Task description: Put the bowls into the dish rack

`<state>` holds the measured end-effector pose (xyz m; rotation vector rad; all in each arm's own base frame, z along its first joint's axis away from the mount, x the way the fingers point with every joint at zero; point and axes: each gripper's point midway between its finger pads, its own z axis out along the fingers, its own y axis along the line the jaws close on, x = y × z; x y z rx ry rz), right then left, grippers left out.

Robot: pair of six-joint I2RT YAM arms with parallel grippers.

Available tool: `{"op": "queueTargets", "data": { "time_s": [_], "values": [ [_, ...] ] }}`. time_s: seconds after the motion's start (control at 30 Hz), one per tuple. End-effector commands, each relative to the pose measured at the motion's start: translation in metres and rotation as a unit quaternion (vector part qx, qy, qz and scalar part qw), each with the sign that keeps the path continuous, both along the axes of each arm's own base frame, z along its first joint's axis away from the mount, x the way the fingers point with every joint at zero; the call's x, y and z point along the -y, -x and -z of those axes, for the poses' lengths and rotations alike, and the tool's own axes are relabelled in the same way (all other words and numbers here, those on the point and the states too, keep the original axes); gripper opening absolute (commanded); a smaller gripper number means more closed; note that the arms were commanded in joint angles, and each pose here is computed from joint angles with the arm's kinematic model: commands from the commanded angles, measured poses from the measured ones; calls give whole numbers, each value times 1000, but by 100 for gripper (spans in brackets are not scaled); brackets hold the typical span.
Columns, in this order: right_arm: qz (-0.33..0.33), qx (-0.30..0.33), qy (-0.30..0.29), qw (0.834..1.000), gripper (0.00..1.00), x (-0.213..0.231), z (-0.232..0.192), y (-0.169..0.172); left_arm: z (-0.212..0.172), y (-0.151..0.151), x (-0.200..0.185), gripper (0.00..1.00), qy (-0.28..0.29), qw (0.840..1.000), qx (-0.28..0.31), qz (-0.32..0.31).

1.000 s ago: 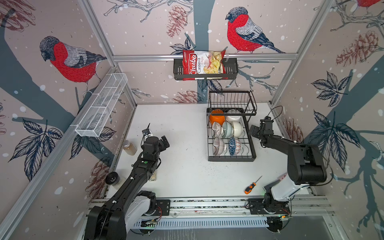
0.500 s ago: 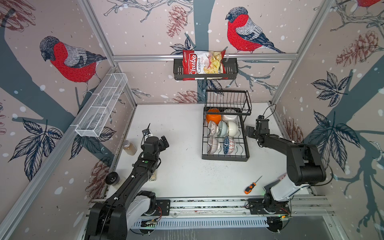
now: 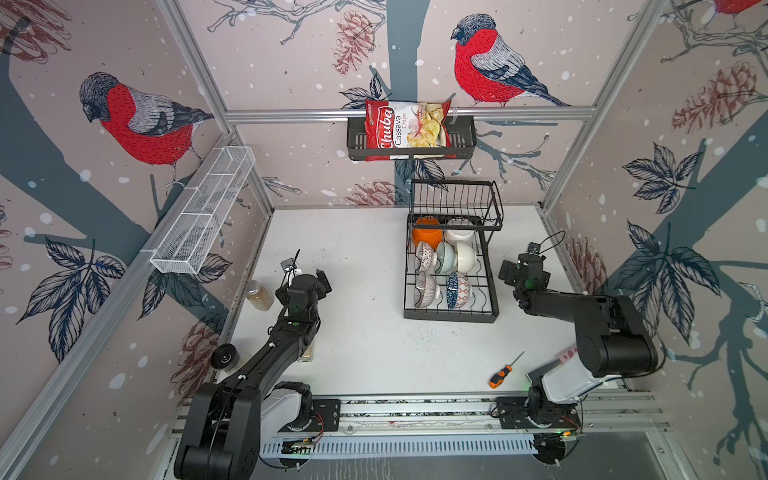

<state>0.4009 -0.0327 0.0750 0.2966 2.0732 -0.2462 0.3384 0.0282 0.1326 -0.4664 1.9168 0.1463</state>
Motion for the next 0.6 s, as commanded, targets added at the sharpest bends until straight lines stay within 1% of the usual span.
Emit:
{"op": "queueTargets", "data": {
  "time_s": [0.0,0.1,0.27,0.43,0.5,0.57],
  "values": [
    [18,118,7,993,99,10,-47,-1,-22,-7,-13,98,-36,998,49,-28],
    [20,168,-4,985,100,15,-53,19,-20,-7,-17,98,-57,996,55,-36],
    [8,185,-4,983,99,11,-55,28,-16,-4,-24,97,-80,992,87,-50],
    [-21,198,4,980,100,0,-52,34,-22,2,-30,97,-103,983,141,-62],
    [-21,197,4,980,100,0,-51,33,-26,2,-28,97,-112,979,161,-52],
    [-21,197,4,980,99,0,-51,33,-17,0,-30,97,-109,980,157,-56]
  ]
}}
